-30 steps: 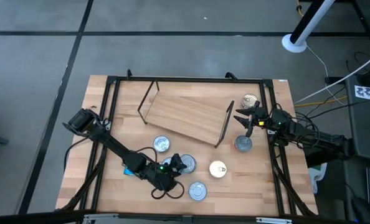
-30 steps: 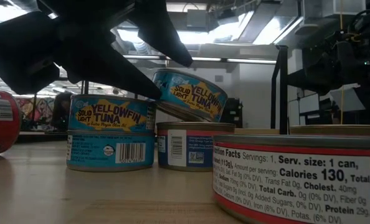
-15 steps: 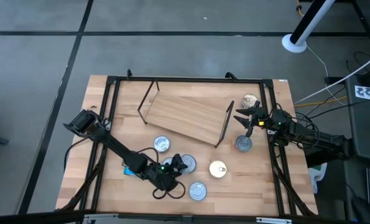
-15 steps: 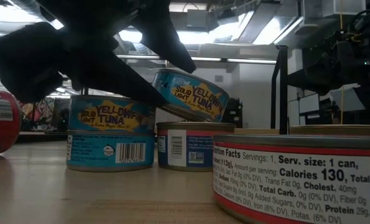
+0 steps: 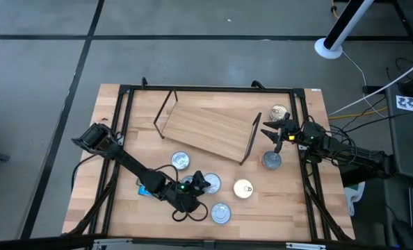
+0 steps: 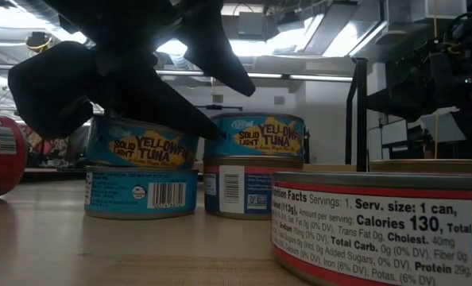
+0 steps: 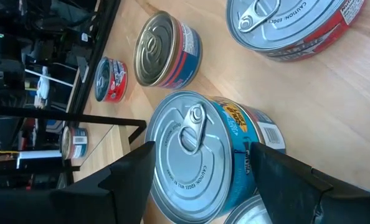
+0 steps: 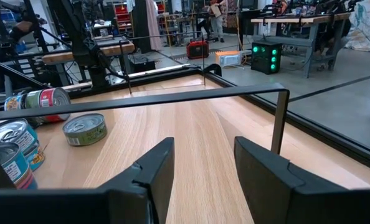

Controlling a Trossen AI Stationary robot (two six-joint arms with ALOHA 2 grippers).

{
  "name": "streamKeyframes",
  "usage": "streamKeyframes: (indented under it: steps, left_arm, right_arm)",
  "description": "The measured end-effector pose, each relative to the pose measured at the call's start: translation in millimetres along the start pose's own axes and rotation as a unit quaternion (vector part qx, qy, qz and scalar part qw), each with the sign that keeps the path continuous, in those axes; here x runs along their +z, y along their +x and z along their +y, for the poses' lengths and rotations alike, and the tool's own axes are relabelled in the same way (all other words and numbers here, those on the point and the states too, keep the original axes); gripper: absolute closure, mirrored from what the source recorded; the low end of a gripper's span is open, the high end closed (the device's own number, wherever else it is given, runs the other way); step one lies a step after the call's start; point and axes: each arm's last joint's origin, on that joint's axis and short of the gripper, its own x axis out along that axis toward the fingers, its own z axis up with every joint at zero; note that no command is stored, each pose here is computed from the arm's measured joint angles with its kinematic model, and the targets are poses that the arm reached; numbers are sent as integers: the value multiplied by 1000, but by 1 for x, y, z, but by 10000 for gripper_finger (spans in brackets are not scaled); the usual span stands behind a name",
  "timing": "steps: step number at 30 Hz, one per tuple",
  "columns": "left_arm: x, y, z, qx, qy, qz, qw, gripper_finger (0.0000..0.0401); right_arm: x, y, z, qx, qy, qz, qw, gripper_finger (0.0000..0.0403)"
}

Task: Stack canned seafood by type on shelf
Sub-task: Put the yellow-blue tuna can on the shelf

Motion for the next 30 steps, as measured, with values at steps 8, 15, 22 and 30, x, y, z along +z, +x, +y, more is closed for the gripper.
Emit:
streamKeyframes:
  steps: [8, 15, 22, 30]
  left_arm:
    - [0, 0, 0, 0, -6, 0, 1000, 147]
    - [-1, 0, -2, -7, -6, 0, 1000, 206]
    - [-2, 1, -3, -13, -43, 2, 999, 283]
    - [-1, 1, -3, -11, -72, 1, 997, 365]
  right_arm:
    - [0, 0, 0, 0, 0, 0, 1000, 235]
    - [0, 0, 0, 0, 0, 0, 1000, 235]
    - [4, -1, 3, 52, 0, -9, 999, 235]
    - [22, -5, 8, 118, -4, -32, 993, 235]
